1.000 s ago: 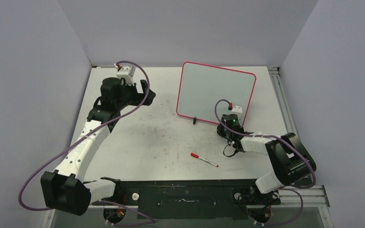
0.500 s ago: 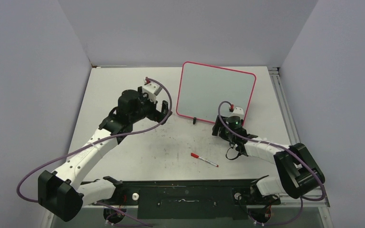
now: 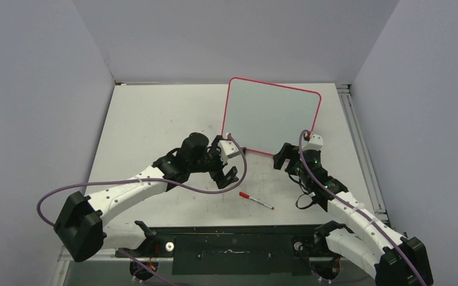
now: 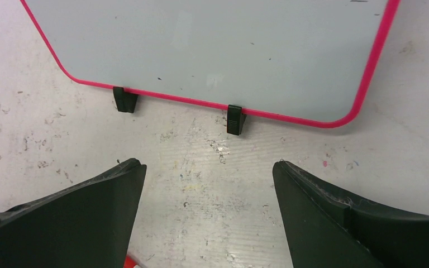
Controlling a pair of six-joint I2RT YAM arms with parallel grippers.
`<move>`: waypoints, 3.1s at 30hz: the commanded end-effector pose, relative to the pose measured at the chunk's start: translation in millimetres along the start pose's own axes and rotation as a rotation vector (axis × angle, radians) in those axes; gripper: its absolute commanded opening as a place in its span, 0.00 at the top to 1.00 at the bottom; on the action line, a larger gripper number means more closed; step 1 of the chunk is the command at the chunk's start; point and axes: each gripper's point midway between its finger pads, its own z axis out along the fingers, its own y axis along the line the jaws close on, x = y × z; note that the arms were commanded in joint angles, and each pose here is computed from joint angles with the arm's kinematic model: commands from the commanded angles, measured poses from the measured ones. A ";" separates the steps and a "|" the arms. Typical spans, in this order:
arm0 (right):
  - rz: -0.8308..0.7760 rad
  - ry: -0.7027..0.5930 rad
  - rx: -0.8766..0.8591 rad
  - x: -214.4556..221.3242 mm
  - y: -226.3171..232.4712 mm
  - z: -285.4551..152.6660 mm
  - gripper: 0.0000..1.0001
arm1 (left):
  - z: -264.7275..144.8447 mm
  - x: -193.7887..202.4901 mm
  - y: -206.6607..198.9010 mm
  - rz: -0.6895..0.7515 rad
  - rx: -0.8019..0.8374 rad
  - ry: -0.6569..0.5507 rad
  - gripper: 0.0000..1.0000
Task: Write a sentence on the whiteboard
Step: Move the whiteboard stand to the center of the board, then open the whiteboard marker at the center of the board.
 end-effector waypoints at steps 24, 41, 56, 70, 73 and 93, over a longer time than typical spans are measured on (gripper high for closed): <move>0.037 -0.225 0.083 -63.6 -15.6 -56.3 0.09 | 111.6 49.3 -53.2 0.175 0.170 0.144 0.30; 0.047 -0.225 0.094 -61.8 -18.1 -55.1 0.08 | 125.0 81.6 -53.8 0.222 0.093 0.240 0.46; 0.055 -0.248 0.104 -66.8 -21.0 -62.7 0.08 | 113.2 119.3 -58.6 0.037 -0.002 0.428 0.80; 0.050 -0.267 0.111 -71.5 -22.0 -64.1 0.07 | 83.0 135.7 -64.2 -0.398 -0.197 0.417 0.89; 0.042 -0.260 0.115 -71.1 -22.1 -62.8 0.08 | 82.1 134.8 -61.4 -0.421 -0.239 0.399 0.89; 0.012 -0.264 0.097 -86.5 -14.3 -75.1 0.07 | 51.0 49.4 -65.7 -0.258 -0.112 0.341 0.29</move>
